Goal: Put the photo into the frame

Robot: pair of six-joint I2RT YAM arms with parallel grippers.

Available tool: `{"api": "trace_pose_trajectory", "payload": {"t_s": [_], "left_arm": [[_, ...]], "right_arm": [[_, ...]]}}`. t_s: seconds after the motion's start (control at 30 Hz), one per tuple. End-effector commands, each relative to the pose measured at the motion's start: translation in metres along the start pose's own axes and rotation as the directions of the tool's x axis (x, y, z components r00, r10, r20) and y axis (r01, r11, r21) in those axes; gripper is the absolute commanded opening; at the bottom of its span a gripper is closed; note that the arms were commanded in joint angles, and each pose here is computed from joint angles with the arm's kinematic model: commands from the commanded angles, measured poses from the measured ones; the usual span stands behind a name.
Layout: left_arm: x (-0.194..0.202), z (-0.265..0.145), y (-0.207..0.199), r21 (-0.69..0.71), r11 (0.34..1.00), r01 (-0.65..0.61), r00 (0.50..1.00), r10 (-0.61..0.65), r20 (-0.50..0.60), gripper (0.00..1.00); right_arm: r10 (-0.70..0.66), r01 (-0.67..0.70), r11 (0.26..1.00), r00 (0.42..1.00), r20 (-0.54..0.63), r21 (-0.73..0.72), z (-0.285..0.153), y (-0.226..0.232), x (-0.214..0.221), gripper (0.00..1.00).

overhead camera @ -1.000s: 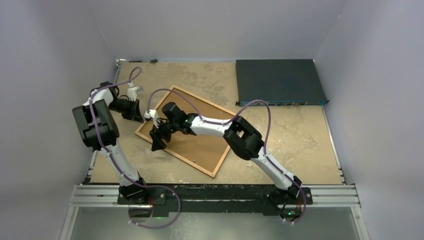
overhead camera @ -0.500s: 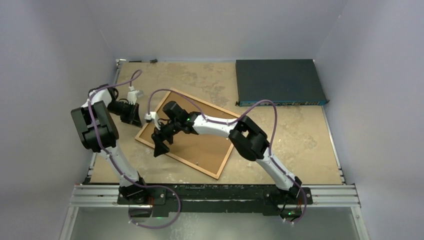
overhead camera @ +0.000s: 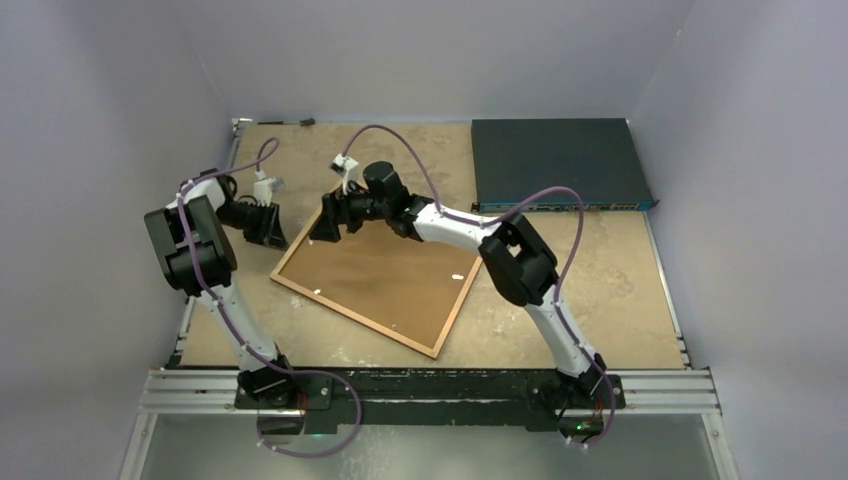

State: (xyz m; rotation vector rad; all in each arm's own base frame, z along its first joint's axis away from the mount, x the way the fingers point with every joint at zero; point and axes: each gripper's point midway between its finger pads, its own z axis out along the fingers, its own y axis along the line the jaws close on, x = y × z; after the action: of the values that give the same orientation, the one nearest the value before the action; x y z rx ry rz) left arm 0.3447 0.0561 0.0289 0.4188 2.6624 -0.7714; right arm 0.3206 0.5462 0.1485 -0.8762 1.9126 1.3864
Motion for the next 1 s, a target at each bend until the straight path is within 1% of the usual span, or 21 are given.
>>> {"api": "trace_pose_trajectory", "payload": {"t_s": [0.0, 0.17, 0.3, 0.4, 0.7, 0.97], "left_arm": [[-0.019, 0.005, -0.004, 0.065, 0.998, 0.0, 0.997, -0.005, 0.072, 0.25], [-0.013, 0.013, -0.008, 0.097, 0.995, -0.007, 0.998, 0.001, 0.062, 0.24], [-0.002, 0.02, -0.013, 0.125, 0.992, -0.002, 0.999, -0.004, 0.042, 0.17], [0.008, 0.021, -0.02, 0.145, 0.989, -0.006, 1.0, 0.003, 0.024, 0.14], [0.048, 0.02, -0.044, 0.186, 0.982, -0.031, 0.998, 0.04, -0.042, 0.1], [0.058, 0.017, -0.048, 0.163, 0.986, -0.035, 0.998, 0.043, -0.044, 0.09]], "right_arm": [[0.053, -0.054, 0.998, 0.998, 0.03, 0.022, 0.018, -0.001, -0.002, 0.89], [0.082, -0.083, 0.996, 0.996, 0.031, 0.017, 0.028, -0.015, 0.001, 0.88], [0.09, -0.09, 0.996, 0.996, 0.018, 0.025, 0.039, -0.027, 0.01, 0.88], [0.099, -0.1, 0.995, 0.995, 0.013, 0.025, 0.042, -0.032, 0.017, 0.88], [0.112, -0.112, 0.994, 0.993, -0.022, 0.023, 0.039, -0.032, 0.038, 0.87], [0.124, -0.123, 0.992, 0.99, -0.066, 0.03, 0.022, -0.016, 0.066, 0.85]]}}
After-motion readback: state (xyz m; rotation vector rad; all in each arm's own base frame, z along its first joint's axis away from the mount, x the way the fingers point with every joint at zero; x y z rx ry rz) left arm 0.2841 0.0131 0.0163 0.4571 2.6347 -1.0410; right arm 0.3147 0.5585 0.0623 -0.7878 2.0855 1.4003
